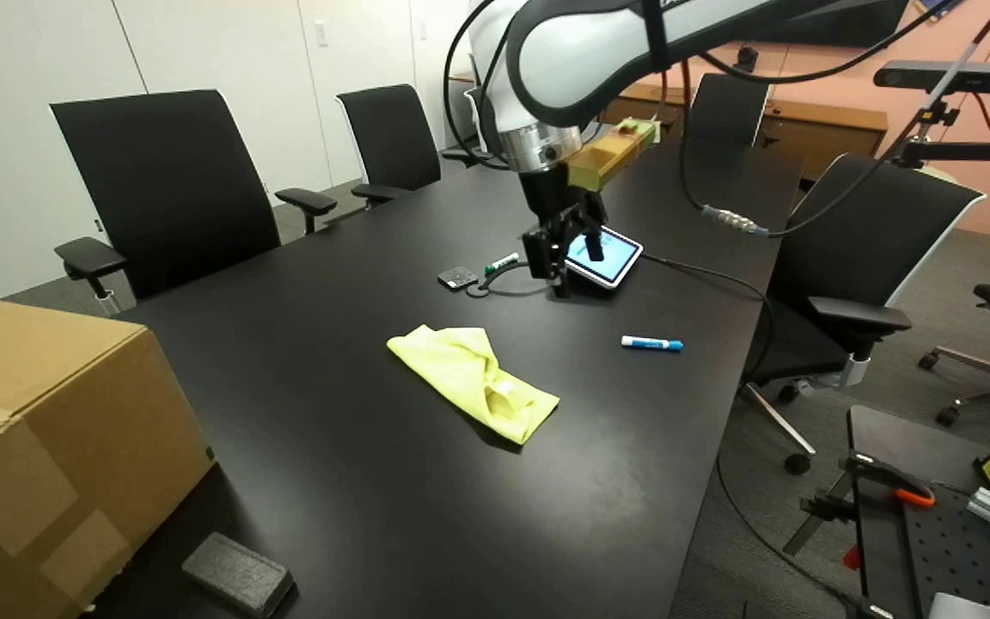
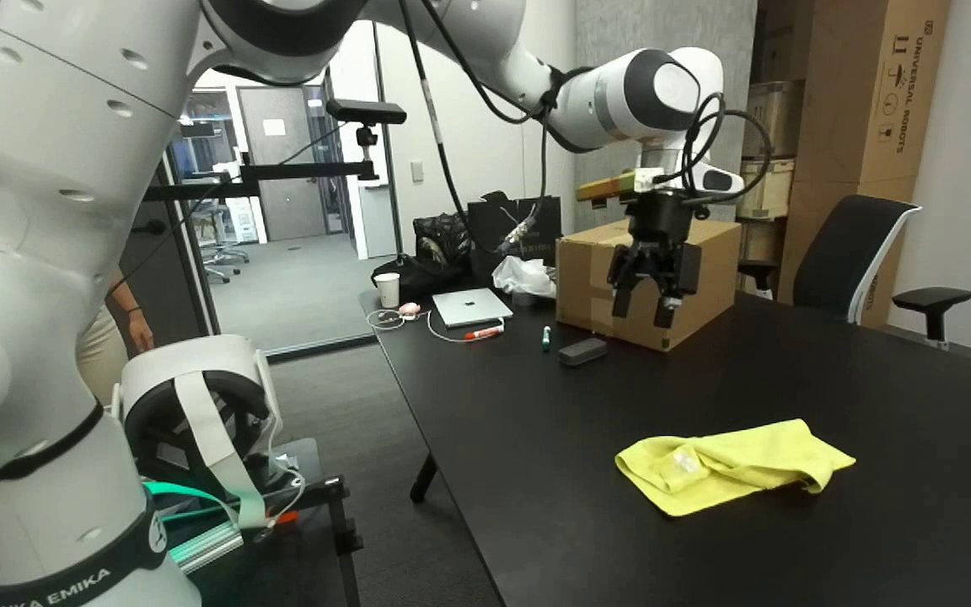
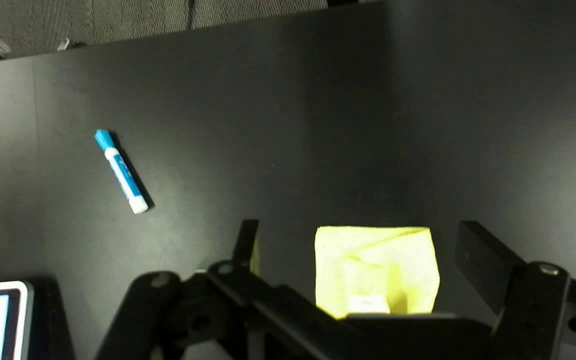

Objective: Fold the towel in half

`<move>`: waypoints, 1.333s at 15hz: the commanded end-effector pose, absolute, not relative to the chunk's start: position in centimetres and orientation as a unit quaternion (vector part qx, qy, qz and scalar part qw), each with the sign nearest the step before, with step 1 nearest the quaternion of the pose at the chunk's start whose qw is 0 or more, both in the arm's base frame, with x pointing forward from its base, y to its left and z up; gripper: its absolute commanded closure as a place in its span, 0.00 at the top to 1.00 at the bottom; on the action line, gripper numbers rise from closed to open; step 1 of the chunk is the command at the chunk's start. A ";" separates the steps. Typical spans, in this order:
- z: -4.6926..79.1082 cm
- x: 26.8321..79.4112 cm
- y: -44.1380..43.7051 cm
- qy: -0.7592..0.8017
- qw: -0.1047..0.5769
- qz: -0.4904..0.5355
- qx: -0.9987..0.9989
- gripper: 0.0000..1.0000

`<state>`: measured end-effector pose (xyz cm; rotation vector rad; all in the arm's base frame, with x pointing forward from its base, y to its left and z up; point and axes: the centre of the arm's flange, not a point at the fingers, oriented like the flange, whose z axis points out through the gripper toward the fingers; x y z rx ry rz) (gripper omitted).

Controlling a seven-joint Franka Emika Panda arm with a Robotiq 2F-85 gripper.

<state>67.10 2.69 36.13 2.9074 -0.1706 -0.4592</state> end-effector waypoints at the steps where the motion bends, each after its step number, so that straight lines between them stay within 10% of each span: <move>1: 40.3 59.1 3.2 -0.038 0.082 -0.169 0.981 1.00; 14: 48.6 38.7 7.2 -0.029 0.056 -0.095 0.994 1.00; 20: 49.7 38.2 7.4 -0.046 0.058 -0.043 0.996 1.00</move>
